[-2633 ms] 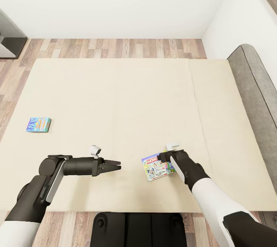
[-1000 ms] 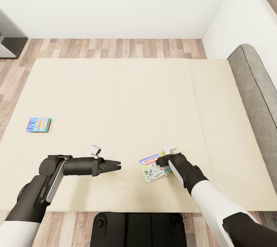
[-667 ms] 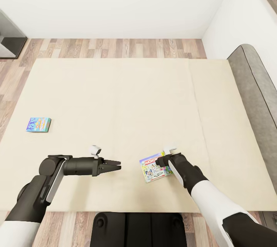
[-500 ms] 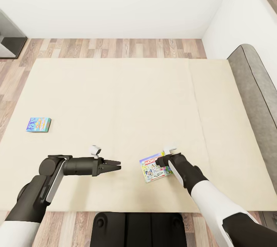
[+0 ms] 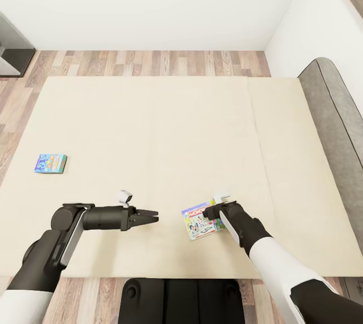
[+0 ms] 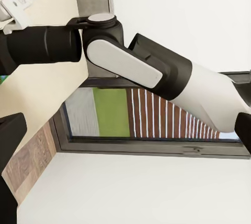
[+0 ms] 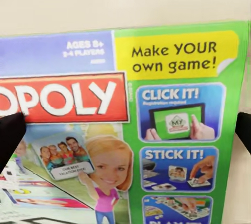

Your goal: Put all the toys in the child's room - the three board games (two on the bed and one on the table), the two jigsaw puzzles on the table, and the tennis ball on the table - inside the toy box on the table in the child's room.

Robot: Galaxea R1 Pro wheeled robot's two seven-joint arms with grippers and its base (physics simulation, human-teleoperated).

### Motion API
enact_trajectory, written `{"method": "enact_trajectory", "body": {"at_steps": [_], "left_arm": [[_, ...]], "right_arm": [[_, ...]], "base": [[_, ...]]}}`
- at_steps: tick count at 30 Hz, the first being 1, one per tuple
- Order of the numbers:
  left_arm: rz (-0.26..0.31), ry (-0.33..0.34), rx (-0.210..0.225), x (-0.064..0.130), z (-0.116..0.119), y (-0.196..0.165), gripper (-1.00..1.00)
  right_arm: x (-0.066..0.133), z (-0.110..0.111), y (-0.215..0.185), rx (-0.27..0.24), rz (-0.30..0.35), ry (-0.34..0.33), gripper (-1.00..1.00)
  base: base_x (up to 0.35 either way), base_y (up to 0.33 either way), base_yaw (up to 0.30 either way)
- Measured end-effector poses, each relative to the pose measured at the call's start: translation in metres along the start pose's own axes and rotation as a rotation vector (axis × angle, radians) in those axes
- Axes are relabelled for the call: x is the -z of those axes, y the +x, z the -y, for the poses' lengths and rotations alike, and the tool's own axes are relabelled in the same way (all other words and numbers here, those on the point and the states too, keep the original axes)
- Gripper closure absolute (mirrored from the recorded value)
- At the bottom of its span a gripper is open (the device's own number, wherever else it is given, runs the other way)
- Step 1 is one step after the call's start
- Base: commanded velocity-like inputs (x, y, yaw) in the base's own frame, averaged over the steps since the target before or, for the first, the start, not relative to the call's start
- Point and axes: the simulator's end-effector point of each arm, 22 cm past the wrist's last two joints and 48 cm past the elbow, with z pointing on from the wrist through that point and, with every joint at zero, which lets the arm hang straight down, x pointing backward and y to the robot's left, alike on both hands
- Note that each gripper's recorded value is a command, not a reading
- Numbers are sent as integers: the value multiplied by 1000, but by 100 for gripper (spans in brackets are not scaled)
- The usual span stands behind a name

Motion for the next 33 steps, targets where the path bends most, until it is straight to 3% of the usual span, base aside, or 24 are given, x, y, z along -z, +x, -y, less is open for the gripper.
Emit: {"method": "enact_trajectory", "body": {"at_steps": [11, 33], "left_arm": [[7, -5, 0, 2, -1, -2, -100], [5, -8, 0, 3, -2, -1, -100]], "right_arm": [[3, -43, -9, -39, 10, -77, -100], [3, -47, -4, -52, -12, -92, -100]], "base": [[0, 0, 0], [0, 0, 0]]}}
